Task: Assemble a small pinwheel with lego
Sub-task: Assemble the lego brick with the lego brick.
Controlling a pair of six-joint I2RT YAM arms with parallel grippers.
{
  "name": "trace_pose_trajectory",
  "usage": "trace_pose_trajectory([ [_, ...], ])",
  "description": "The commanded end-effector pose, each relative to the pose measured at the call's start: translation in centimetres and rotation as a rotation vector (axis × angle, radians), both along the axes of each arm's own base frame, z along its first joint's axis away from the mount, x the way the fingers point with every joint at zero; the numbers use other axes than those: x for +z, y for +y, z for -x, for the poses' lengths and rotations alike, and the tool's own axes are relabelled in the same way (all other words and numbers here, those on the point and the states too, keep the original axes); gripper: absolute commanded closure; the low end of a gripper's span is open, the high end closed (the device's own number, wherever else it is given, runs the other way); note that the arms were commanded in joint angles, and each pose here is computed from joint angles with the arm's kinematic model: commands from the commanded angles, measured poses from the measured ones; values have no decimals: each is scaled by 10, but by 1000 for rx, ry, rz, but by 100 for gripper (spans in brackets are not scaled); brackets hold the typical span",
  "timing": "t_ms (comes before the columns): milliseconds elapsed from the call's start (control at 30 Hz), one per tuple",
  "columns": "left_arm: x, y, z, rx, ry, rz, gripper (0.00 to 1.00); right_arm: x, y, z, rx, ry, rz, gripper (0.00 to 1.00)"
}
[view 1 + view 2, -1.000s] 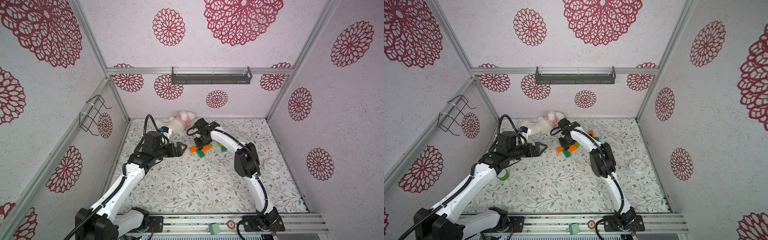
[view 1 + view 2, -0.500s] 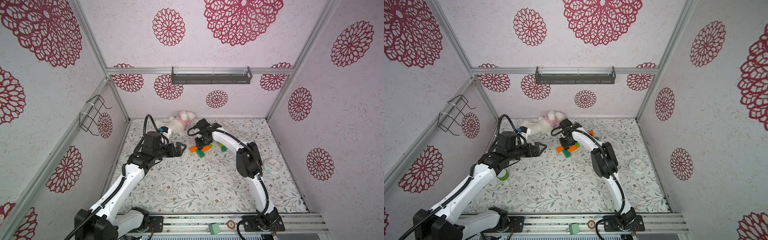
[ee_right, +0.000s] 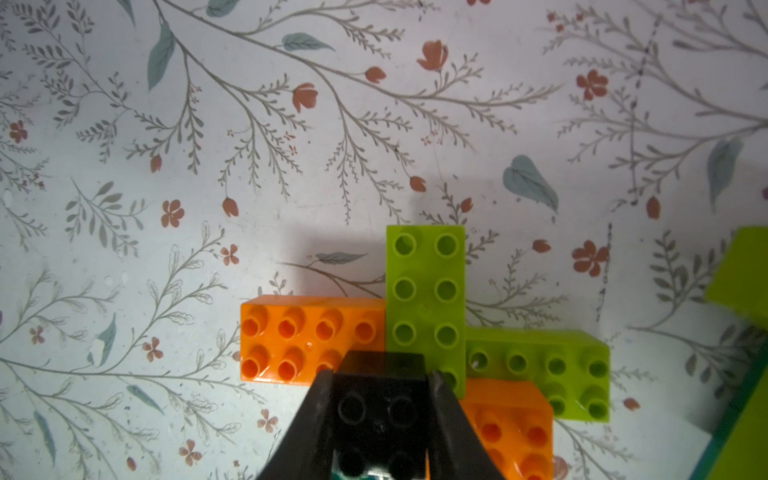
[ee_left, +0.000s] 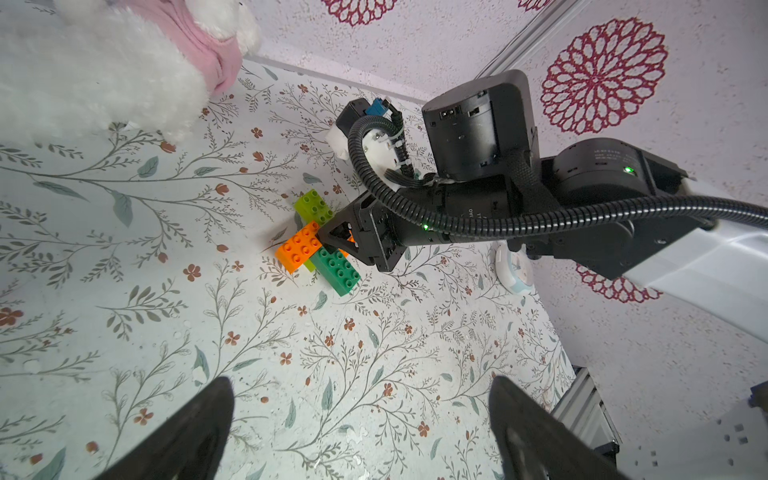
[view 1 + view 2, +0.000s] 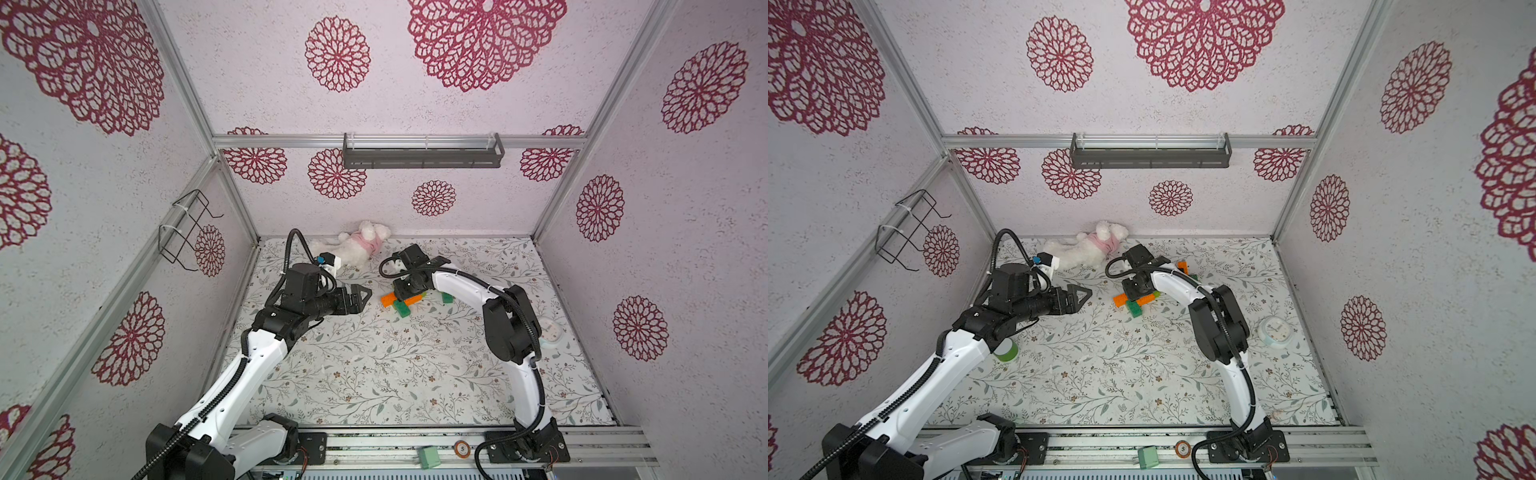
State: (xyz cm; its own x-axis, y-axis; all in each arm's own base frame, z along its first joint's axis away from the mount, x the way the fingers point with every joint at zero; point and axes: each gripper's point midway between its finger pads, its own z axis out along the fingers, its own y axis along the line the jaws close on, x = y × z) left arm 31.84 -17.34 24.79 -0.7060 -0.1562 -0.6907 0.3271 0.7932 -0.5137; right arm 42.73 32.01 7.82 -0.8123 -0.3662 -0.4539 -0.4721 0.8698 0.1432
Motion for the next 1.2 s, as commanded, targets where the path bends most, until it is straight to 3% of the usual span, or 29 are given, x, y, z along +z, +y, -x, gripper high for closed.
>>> trace_pose_trajectory([
  [0,9,6,2,10,-42,-5,3,-11,-20,36,-98,139,53,81],
  [200,8,5,3,10,-42,-9,3,-9,-10,50,-162,132,12,80],
  [433,7,4,2,6,-42,-12,3,3,-4,48,-164,104,-23,56],
  [800,7,6,4,12,-42,-23,3,38,0,46,-105,55,-26,45],
  [900,10,6,8,14,-61,-28,3,42,0,49,-99,52,-29,56],
  [1033,12,4,12,3,-79,-27,3,36,-3,49,-100,54,-3,84],
  [1167,10,2,11,-4,-74,-26,3,37,-8,45,-113,35,33,89],
])
